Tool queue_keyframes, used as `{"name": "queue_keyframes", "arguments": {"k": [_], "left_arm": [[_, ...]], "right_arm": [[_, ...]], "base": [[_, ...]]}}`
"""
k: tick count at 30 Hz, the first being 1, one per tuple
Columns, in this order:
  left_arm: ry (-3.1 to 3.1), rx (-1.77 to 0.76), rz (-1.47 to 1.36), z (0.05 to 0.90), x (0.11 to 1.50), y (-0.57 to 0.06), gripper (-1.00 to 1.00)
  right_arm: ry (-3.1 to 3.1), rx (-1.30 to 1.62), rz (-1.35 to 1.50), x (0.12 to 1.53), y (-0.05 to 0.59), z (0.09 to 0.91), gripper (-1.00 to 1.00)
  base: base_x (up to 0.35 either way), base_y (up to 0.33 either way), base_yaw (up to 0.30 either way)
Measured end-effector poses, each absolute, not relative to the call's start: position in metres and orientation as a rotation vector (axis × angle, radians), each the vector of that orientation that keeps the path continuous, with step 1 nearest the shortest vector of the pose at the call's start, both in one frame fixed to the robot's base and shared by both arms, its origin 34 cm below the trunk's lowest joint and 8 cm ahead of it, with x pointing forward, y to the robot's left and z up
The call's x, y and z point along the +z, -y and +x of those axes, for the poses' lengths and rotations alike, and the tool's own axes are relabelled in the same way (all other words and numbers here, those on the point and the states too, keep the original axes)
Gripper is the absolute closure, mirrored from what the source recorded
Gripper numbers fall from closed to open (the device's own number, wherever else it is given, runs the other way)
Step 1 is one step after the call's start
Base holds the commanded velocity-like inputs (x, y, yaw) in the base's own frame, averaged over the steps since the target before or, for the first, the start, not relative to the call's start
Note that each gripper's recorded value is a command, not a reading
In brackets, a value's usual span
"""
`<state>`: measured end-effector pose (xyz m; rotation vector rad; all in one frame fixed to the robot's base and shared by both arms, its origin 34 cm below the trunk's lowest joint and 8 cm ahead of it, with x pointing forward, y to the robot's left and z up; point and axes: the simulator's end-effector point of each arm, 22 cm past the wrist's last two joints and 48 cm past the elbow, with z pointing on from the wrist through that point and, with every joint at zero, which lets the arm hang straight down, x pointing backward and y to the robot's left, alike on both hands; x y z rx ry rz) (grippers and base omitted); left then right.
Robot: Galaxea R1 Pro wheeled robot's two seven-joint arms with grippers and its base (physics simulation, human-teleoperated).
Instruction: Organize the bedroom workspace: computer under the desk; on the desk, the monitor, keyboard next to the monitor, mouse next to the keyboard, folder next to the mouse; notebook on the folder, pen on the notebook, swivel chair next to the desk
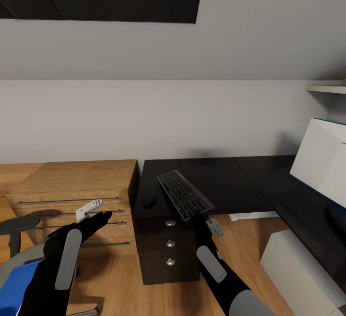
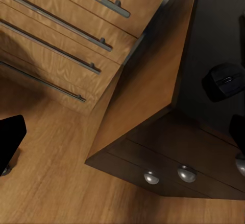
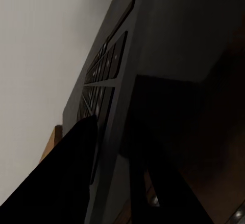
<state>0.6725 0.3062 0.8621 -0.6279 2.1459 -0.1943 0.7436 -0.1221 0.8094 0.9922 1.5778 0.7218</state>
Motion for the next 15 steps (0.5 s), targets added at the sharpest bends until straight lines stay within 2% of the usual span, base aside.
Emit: {"name": "queue_keyframes", "arguments": {"k": [10, 11, 15], "left_arm": [[-2.146, -0.194, -0.628, 0.6725, 0.8621, -0.3062, -1.00], [-2.146, -0.194, -0.628, 0.6725, 0.8621, -0.3062, -1.00], [-2.146, -0.194, -0.628, 0.6726, 0.8620, -0.3063, -1.00]], "right_arm": [[-1.578, 0.722, 0.992, 0.8094, 0.1221, 0.7436, 1.00], [-1.578, 0.722, 0.993, 0.8094, 0.1220, 0.7435, -1.00], [-1.584, 0.723, 1.022, 0.8024, 0.1231, 0.7412, -1.00]], "base": [[0.000, 0.000, 0.000], [0.000, 0.000, 0.000], [0.000, 0.000, 0.000]]}}
